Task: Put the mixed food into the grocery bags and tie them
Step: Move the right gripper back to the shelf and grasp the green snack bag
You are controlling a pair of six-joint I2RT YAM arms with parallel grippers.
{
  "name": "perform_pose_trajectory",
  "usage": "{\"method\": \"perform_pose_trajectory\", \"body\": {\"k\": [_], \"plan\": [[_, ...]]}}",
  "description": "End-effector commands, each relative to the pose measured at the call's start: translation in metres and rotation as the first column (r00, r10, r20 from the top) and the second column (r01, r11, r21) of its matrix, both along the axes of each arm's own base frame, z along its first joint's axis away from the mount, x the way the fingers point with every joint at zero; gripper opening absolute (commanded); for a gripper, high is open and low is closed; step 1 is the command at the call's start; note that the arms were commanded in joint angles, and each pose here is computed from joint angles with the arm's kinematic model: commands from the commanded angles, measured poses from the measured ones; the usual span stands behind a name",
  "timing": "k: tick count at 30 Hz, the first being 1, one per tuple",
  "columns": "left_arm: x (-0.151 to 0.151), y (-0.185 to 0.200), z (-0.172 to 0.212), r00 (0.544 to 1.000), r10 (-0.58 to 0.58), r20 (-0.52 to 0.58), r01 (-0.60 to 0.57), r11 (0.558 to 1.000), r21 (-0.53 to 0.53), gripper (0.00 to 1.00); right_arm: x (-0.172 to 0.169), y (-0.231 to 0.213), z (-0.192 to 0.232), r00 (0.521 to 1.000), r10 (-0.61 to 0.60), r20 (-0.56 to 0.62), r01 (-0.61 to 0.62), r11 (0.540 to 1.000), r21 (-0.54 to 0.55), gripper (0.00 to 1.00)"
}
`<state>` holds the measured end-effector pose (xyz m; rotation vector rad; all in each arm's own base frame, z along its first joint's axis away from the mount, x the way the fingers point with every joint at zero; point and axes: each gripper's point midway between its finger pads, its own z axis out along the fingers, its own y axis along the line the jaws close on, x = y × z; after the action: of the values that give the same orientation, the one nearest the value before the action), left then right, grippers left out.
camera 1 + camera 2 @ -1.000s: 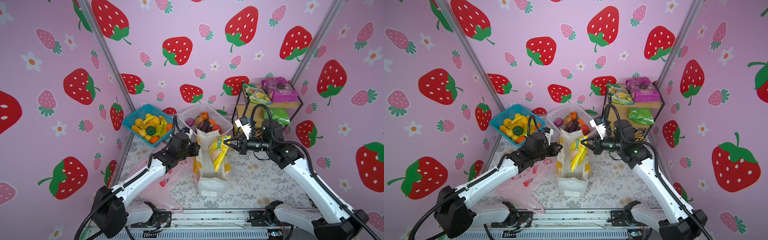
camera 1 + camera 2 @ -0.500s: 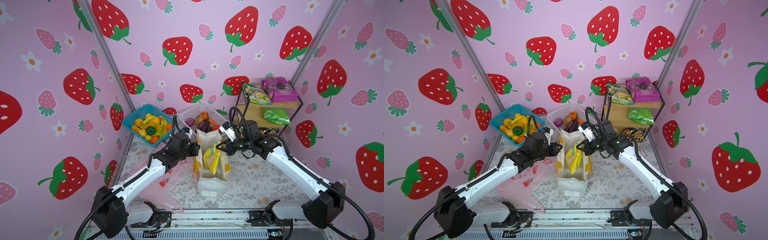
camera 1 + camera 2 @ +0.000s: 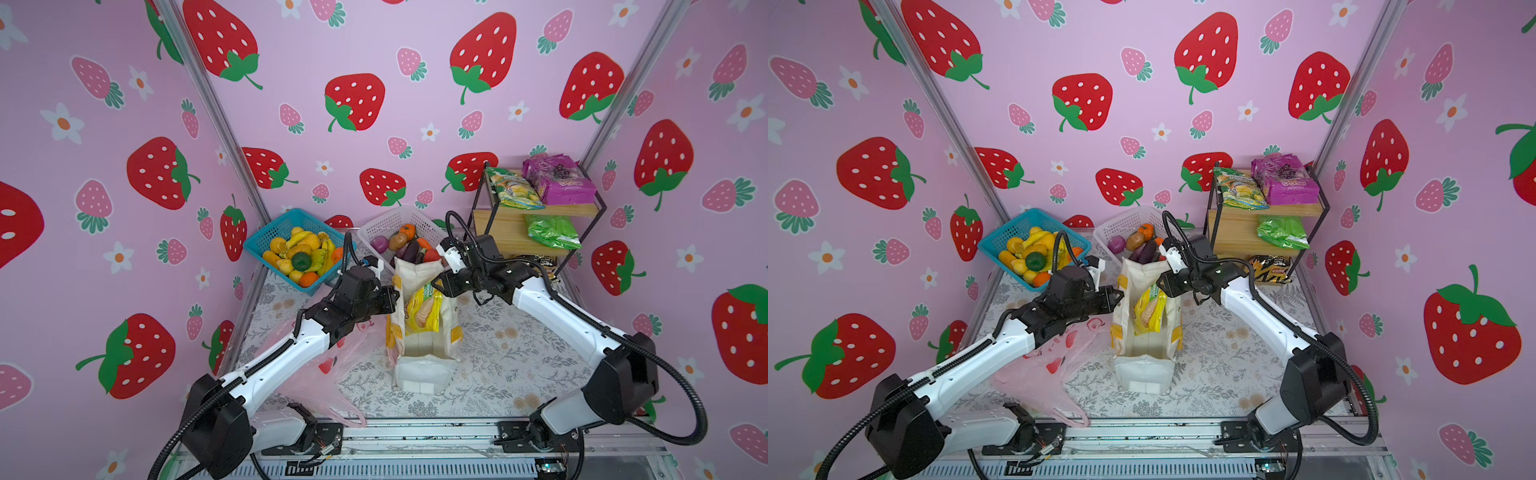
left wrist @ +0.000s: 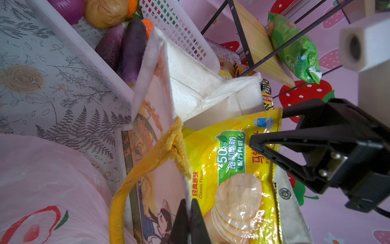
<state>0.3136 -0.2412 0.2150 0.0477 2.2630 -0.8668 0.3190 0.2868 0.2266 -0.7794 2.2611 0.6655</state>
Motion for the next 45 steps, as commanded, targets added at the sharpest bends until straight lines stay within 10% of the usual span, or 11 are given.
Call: {"method": "perform_pose_trajectory", "body": {"k": [1,8,19,45], "plan": [[-0.002,0.0,0.001,1.0,-0.001,0.0,0.001,1.0,-0.016,0.0,-0.004,-0.018,0.038,0.995,-0.029,0.095,0.023,0.997,0.071,0.51],[-0.001,0.0,0.001,1.0,-0.004,0.009,0.004,1.0,-0.023,0.0,0.014,-0.115,0.081,0.937,-0.324,0.134,0.272,0.913,0.304,0.72],[-0.001,-0.004,0.006,1.0,-0.023,0.015,0.024,0.999,-0.038,0.0,0.078,-0.277,0.069,0.59,-0.79,-0.168,0.671,0.363,0.647,0.86],[-0.004,-0.002,0.009,0.999,-0.025,0.025,0.026,0.999,-0.038,0.0,0.18,-0.283,0.04,0.488,-0.752,-0.443,0.747,0.097,0.658,0.85]]}}
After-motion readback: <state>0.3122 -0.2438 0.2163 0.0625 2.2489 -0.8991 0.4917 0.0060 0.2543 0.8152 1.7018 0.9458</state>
